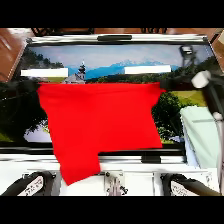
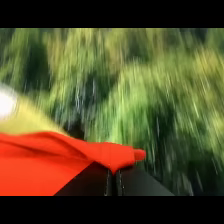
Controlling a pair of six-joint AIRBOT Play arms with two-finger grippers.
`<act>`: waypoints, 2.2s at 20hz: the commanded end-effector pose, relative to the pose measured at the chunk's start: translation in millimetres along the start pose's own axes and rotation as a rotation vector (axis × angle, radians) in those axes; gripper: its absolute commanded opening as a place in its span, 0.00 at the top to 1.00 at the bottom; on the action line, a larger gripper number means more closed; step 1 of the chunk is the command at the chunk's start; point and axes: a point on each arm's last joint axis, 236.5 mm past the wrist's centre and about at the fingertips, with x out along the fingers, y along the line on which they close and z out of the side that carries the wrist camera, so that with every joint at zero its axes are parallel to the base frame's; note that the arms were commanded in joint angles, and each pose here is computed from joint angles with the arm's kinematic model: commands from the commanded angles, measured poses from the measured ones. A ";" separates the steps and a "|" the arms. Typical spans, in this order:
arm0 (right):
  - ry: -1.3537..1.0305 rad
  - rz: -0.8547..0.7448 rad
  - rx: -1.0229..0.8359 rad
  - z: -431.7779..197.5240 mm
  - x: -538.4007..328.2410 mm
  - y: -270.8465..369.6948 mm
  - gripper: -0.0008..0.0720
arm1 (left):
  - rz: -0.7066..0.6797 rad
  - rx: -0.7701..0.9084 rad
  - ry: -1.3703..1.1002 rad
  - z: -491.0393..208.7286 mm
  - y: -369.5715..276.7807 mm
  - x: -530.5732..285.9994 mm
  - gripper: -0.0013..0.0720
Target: Fold the shirts.
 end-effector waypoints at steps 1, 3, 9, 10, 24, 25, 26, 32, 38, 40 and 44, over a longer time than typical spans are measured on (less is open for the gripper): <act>-0.189 -0.007 0.005 38.0 76.6 5.8 0.91 | -0.001 -0.121 -0.054 15.7 34.7 83.7 0.94; -0.252 -0.030 0.010 48.9 92.5 -0.7 0.91 | 0.002 -0.170 -0.060 20.1 47.3 113.4 0.94; -0.230 -0.039 0.104 35.2 117.6 -13.5 0.91 | 0.045 -0.159 -0.096 22.9 53.9 151.3 0.94; -0.223 -0.034 0.110 33.6 118.1 -12.1 0.91 | 0.038 -0.126 -0.087 20.6 48.3 153.0 0.94; 0.367 -0.008 0.066 -96.9 86.4 -10.4 0.91 | -0.107 0.116 0.694 -145.5 28.7 82.4 0.94; 0.384 -0.006 0.087 -100.8 84.7 -12.6 0.91 | -0.105 0.117 0.695 -145.8 29.3 82.4 0.94; 0.402 -0.004 0.094 -105.0 83.8 -13.5 0.91 | -0.097 0.122 0.695 -145.9 31.7 83.0 0.94; 0.461 0.039 0.142 -122.5 93.6 -4.2 0.91 | -0.019 0.102 0.679 -144.3 47.0 90.4 0.94; 0.477 0.052 0.154 -126.1 94.5 -0.5 0.91 | -0.014 0.064 0.705 -152.6 46.8 90.9 0.94; 0.496 0.070 0.167 -129.6 92.1 4.4 0.91 | -0.007 0.042 0.711 -155.2 47.2 90.6 0.94; 0.525 0.078 0.161 -135.5 88.6 6.3 0.88 | 0.002 0.026 0.715 -156.5 48.4 90.5 0.94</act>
